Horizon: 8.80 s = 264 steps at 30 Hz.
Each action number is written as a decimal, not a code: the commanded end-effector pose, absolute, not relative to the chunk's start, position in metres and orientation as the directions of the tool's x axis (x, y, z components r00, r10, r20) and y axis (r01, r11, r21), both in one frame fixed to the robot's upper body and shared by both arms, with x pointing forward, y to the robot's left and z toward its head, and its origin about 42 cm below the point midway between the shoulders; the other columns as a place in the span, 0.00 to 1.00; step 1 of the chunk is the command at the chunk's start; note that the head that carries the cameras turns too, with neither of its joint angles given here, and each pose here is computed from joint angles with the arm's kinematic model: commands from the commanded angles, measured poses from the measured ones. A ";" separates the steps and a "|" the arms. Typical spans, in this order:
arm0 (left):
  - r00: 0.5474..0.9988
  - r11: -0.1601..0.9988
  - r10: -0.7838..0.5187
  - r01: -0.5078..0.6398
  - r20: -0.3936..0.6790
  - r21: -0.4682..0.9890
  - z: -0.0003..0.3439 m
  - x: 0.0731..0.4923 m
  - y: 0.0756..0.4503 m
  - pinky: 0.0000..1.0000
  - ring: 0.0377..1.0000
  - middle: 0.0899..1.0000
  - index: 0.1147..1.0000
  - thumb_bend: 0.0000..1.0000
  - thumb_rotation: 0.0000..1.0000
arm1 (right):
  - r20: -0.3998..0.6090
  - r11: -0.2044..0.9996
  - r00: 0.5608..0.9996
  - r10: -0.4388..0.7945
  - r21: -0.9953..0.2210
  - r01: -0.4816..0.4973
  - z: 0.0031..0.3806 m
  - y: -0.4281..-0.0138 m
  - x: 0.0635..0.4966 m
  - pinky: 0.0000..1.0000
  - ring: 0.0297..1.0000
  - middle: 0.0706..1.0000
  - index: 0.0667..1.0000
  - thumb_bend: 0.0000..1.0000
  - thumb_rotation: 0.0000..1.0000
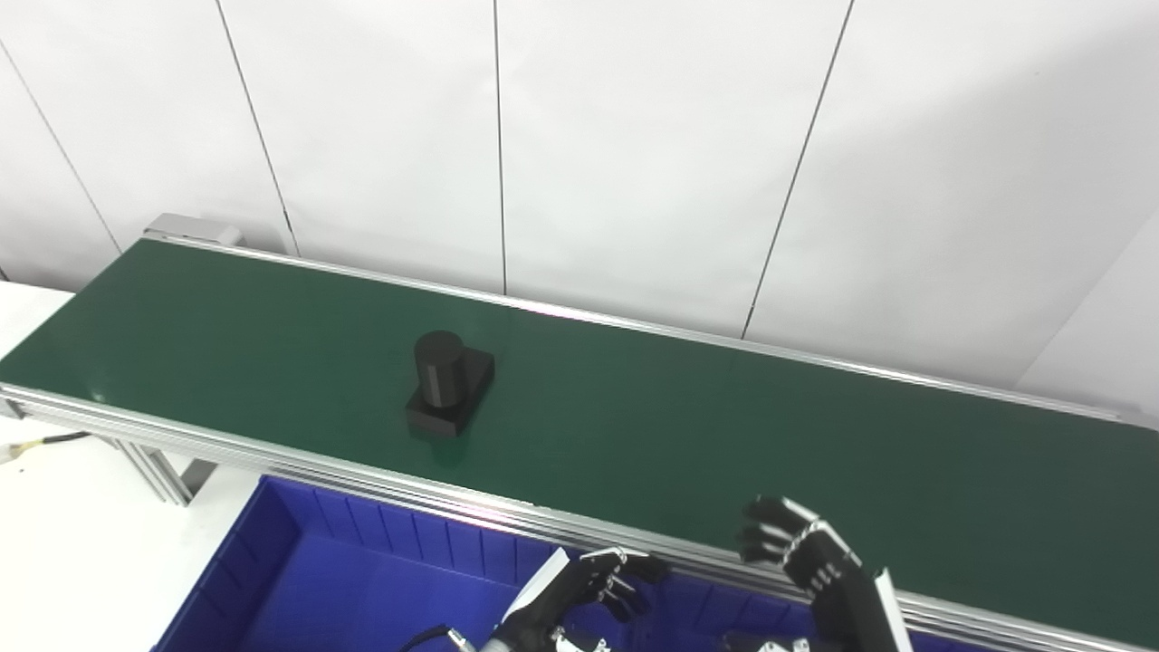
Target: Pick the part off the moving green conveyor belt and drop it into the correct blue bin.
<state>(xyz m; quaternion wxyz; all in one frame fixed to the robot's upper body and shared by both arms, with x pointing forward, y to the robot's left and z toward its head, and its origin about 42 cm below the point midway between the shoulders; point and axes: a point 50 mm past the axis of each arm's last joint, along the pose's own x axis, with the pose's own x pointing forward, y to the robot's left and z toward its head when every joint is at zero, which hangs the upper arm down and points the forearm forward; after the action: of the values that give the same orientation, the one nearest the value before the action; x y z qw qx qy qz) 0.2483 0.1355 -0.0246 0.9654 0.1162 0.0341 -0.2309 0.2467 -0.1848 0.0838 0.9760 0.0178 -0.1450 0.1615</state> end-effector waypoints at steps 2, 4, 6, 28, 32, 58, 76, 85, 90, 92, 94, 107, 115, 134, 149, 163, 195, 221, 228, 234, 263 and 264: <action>0.879 0.854 -0.465 0.477 -0.107 0.205 -0.021 0.255 0.126 0.72 0.76 0.75 0.72 1.00 0.28 | 0.403 0.938 0.860 0.313 0.009 -0.346 0.114 -0.180 0.263 0.57 0.69 0.76 0.74 0.96 0.20; 0.878 0.853 -0.466 0.478 -0.108 0.210 -0.021 0.256 0.126 0.72 0.75 0.75 0.72 1.00 0.29 | 0.428 0.935 0.846 0.319 0.002 -0.354 0.123 -0.179 0.269 0.57 0.69 0.76 0.75 0.95 0.22; 0.878 0.853 -0.465 0.478 -0.108 0.211 -0.021 0.257 0.126 0.72 0.75 0.74 0.72 1.00 0.28 | 0.444 0.938 0.838 0.316 -0.011 -0.347 0.128 -0.179 0.274 0.57 0.68 0.76 0.75 0.94 0.21; 0.883 0.854 -0.455 0.470 -0.116 0.222 -0.023 0.263 0.121 0.69 0.73 0.73 0.71 1.00 0.25 | 0.407 0.944 0.857 0.315 -0.043 -0.326 0.131 -0.156 0.371 0.60 0.70 0.77 0.78 0.91 0.17; 0.884 0.856 -0.452 0.467 -0.116 0.221 -0.024 0.263 0.121 0.69 0.73 0.73 0.70 1.00 0.25 | 0.379 0.948 0.874 0.306 -0.040 -0.315 0.127 -0.152 0.386 0.60 0.71 0.77 0.78 0.92 0.18; 0.881 0.854 -0.459 0.472 -0.111 0.216 -0.022 0.260 0.125 0.70 0.73 0.73 0.71 1.00 0.27 | 0.295 0.951 0.904 0.310 -0.086 -0.298 0.123 -0.131 0.423 0.58 0.66 0.78 0.77 0.94 0.16; 0.882 0.854 -0.464 0.471 -0.089 0.220 -0.017 0.255 0.132 0.69 0.73 0.75 0.72 1.00 0.26 | 0.231 0.933 0.908 0.349 -0.182 -0.312 0.112 -0.104 0.425 0.59 0.68 0.78 0.77 0.96 0.20; 0.884 0.857 -0.463 0.465 -0.064 0.223 -0.011 0.255 0.136 0.70 0.73 0.73 0.72 1.00 0.24 | 0.210 0.931 0.914 0.347 -0.198 -0.308 0.107 -0.100 0.427 0.59 0.68 0.79 0.77 0.95 0.20; 0.881 0.856 -0.469 0.471 -0.063 0.216 -0.010 0.254 0.138 0.70 0.74 0.74 0.72 1.00 0.22 | 0.206 0.934 0.919 0.337 -0.194 -0.299 0.105 -0.100 0.425 0.59 0.68 0.79 0.78 0.95 0.18; 0.880 0.855 -0.470 0.472 -0.061 0.217 -0.010 0.254 0.139 0.70 0.74 0.74 0.72 1.00 0.22 | 0.202 0.935 0.921 0.334 -0.194 -0.296 0.104 -0.101 0.426 0.59 0.68 0.79 0.77 0.95 0.19; 0.880 0.855 -0.471 0.472 -0.060 0.217 -0.009 0.254 0.140 0.70 0.74 0.74 0.72 1.00 0.22 | 0.201 0.935 0.922 0.332 -0.197 -0.295 0.104 -0.102 0.426 0.59 0.68 0.79 0.77 0.95 0.19; 0.880 0.856 -0.472 0.474 -0.062 0.208 -0.009 0.253 0.145 0.71 0.75 0.74 0.71 1.00 0.21 | 0.146 0.936 0.937 0.316 -0.209 -0.283 0.095 -0.109 0.434 0.62 0.69 0.77 0.77 0.97 0.22; 0.880 0.857 -0.471 0.474 -0.063 0.202 -0.009 0.252 0.146 0.73 0.75 0.74 0.71 1.00 0.21 | 0.142 0.935 0.939 0.312 -0.219 -0.277 0.094 -0.110 0.434 0.61 0.69 0.77 0.76 0.97 0.20; 0.878 0.856 -0.473 0.477 -0.069 0.197 -0.010 0.252 0.146 0.72 0.75 0.74 0.72 1.00 0.23 | 0.150 0.932 0.938 0.313 -0.239 -0.272 0.095 -0.111 0.434 0.60 0.69 0.78 0.76 0.96 0.21; 0.877 0.856 -0.475 0.478 -0.066 0.197 -0.009 0.252 0.145 0.71 0.74 0.74 0.72 1.00 0.21 | 0.195 0.930 0.948 0.250 -0.321 -0.179 0.099 -0.109 0.434 0.55 0.63 0.71 0.72 0.96 0.18; 0.878 0.854 -0.474 0.476 -0.063 0.210 -0.008 0.251 0.147 0.71 0.75 0.74 0.71 1.00 0.21 | 0.234 0.938 0.961 0.146 -0.342 -0.059 0.099 -0.109 0.432 0.38 0.40 0.45 0.48 0.52 0.00; 0.878 0.882 -0.463 0.442 0.123 0.164 0.048 0.266 0.189 0.72 0.74 0.74 0.73 1.00 0.13 | 0.309 0.948 0.937 0.164 -0.311 -0.064 0.153 -0.136 0.378 0.32 0.38 0.44 0.50 0.52 0.00; 0.881 0.889 -0.454 0.438 0.131 0.130 0.071 0.266 0.202 0.72 0.73 0.72 0.71 1.00 0.03 | 0.255 0.951 0.962 0.099 -0.310 -0.016 0.152 -0.169 0.319 0.33 0.39 0.45 0.49 0.52 0.00; 0.888 0.898 -0.437 0.425 0.140 0.112 0.077 0.265 0.207 0.74 0.74 0.71 0.72 1.00 0.02 | 0.212 0.937 0.975 0.064 -0.350 0.015 0.133 -0.214 0.258 0.31 0.38 0.44 0.49 0.52 0.00; 0.892 0.902 -0.430 0.420 0.141 0.097 0.081 0.268 0.211 0.74 0.75 0.73 0.71 1.00 0.02 | 0.191 0.934 0.982 -0.006 -0.351 0.074 0.122 -0.236 0.237 0.32 0.38 0.44 0.50 0.52 0.00; 0.898 0.909 -0.415 0.403 0.148 0.103 0.090 0.271 0.216 0.71 0.73 0.70 0.72 1.00 0.08 | 0.019 0.904 0.991 -0.133 -0.408 0.129 0.078 -0.270 0.218 0.34 0.39 0.44 0.49 0.52 0.00; 0.898 0.909 -0.415 0.404 0.148 0.101 0.090 0.271 0.216 0.71 0.73 0.70 0.72 1.00 0.08 | 0.008 0.902 0.990 -0.144 -0.411 0.134 0.075 -0.272 0.216 0.33 0.39 0.44 0.49 0.52 0.00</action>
<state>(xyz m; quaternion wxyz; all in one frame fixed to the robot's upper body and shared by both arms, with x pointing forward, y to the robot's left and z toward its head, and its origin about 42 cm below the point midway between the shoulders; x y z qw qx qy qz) 0.2639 0.2146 0.0758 0.9763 0.0347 -0.0527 -0.2070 0.2199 -0.2646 0.0783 0.9775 -0.2019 0.0084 -0.0600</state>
